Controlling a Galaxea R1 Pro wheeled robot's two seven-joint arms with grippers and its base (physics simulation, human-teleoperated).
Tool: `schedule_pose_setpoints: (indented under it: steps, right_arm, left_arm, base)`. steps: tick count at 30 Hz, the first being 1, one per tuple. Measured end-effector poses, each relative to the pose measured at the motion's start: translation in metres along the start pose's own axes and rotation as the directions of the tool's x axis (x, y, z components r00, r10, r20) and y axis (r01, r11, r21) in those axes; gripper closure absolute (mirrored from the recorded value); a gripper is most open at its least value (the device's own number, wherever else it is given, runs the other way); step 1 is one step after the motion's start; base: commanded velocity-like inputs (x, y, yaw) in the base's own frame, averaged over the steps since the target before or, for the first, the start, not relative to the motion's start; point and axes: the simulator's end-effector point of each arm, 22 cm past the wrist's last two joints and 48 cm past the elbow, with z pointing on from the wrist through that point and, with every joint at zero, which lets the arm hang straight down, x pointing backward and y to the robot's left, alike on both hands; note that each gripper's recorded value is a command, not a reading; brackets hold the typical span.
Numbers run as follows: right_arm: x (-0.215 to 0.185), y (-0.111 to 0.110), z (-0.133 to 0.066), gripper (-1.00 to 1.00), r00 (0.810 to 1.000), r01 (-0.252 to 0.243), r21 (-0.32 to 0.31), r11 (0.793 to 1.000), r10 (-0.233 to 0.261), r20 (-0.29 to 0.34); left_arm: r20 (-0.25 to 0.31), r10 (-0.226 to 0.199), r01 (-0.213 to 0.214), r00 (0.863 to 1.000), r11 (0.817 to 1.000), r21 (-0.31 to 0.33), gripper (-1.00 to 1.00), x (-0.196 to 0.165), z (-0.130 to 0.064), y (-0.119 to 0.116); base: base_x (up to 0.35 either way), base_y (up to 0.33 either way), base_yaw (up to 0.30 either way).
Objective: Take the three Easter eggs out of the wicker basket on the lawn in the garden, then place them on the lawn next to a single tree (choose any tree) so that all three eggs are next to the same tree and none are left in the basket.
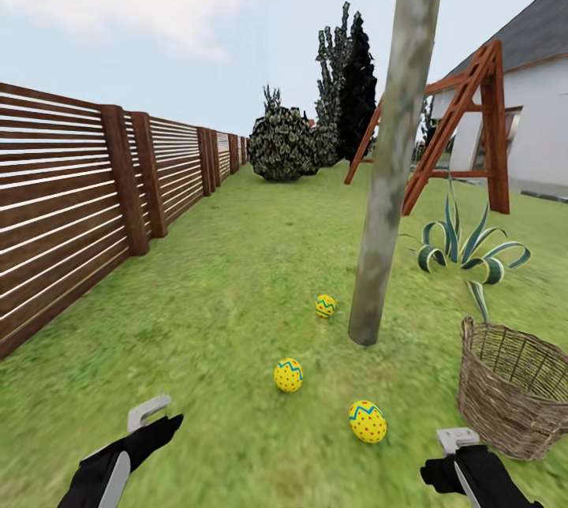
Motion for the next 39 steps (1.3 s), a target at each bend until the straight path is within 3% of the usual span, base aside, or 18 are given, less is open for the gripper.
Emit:
schedule_pose_setpoints:
  steps: [25,39]
  right_arm:
    - [-0.025,-0.007,-0.034,-1.00,1.000,0.004,-0.003,1.000,-0.004,-0.031]
    - [-0.039,-0.009,-0.055,-1.00,0.999,0.007,-0.010,1.000,-0.007,-0.042]
  left_arm:
    - [-0.082,-0.007,0.004,0.997,1.000,-0.030,-1.00,-0.009,-0.016,-0.007]
    - [-0.191,-0.015,0.001,0.981,0.997,-0.076,-1.00,0.012,-0.027,0.014]
  base:
    - [0.000,0.000,0.000]
    - [0.000,0.000,0.000]
